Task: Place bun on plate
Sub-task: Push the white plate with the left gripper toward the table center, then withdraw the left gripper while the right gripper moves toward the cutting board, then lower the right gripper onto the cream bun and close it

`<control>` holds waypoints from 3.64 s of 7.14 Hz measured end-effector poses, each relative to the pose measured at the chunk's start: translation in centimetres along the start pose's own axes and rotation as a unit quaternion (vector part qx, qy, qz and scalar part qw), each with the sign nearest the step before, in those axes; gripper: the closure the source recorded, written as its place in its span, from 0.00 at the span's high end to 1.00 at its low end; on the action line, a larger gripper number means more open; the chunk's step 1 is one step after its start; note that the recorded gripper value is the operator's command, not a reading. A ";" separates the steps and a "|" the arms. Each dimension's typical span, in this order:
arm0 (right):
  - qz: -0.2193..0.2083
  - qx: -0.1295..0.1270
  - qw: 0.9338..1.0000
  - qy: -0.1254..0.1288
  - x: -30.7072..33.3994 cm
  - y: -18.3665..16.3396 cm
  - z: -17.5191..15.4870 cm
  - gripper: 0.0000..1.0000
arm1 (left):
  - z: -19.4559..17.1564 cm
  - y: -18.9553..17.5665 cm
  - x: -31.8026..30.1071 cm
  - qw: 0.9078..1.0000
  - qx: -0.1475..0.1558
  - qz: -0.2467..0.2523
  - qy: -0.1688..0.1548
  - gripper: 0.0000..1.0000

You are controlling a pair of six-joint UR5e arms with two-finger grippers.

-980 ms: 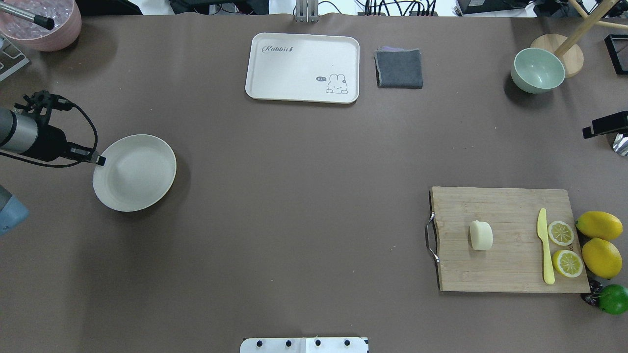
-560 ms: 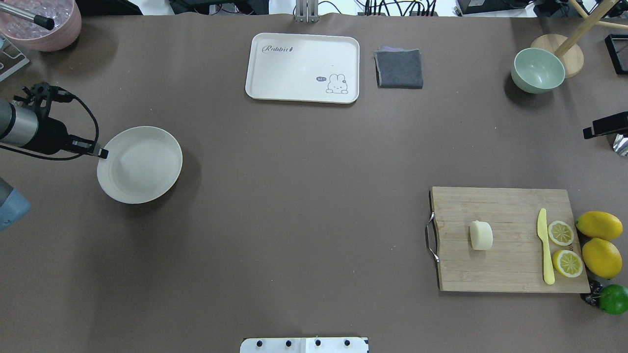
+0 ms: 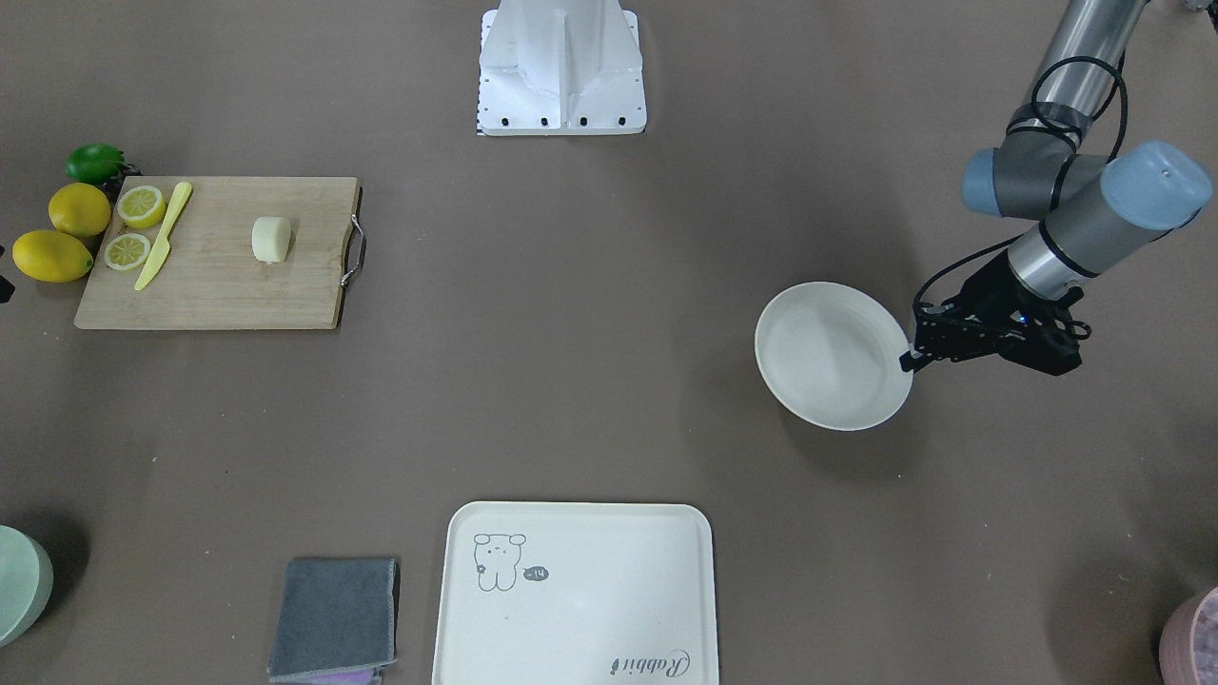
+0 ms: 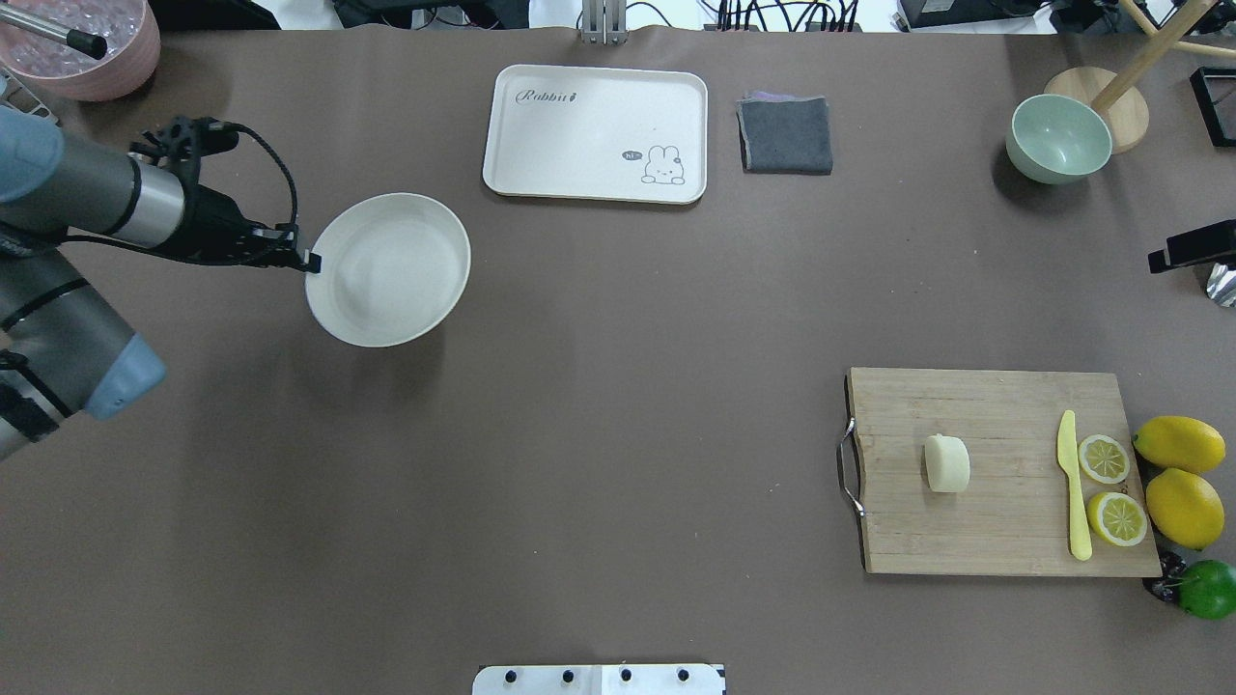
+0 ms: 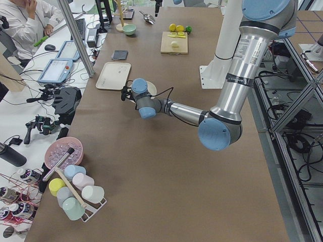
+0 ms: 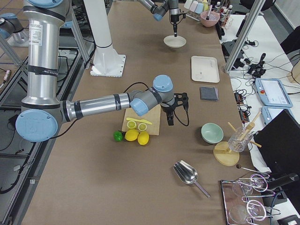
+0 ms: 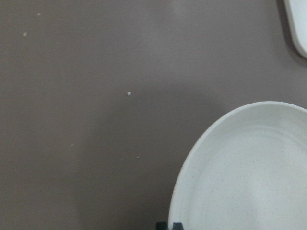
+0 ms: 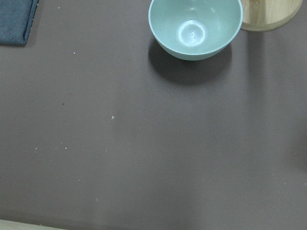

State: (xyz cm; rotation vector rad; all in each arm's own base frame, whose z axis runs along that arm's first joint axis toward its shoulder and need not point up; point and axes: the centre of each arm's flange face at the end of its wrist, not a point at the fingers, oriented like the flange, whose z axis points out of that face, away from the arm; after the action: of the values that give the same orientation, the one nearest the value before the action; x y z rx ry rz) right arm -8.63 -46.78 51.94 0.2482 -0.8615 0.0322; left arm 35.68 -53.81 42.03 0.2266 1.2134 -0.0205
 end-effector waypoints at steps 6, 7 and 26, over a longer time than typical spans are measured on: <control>0.001 0.000 1.000 0.001 0.1 0.1 0.0 1.00 | 8.5 10.4 18.4 0.999 -0.003 0.004 -0.037 0.00; 0.002 -0.001 1.000 0.001 0.1 0.1 0.0 1.00 | 9.5 12.2 19.5 0.999 -0.002 0.011 -0.044 0.00; 0.096 -0.034 0.993 0.067 -24.8 12.7 8.9 0.98 | -20.8 -1.3 -12.8 0.990 -0.009 0.018 -0.141 0.98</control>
State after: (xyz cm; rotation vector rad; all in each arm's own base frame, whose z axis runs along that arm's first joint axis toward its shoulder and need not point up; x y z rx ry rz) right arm -33.07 -34.72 41.34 0.0972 -0.7488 0.1968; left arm 11.68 -52.60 46.88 0.2210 0.9264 -0.0091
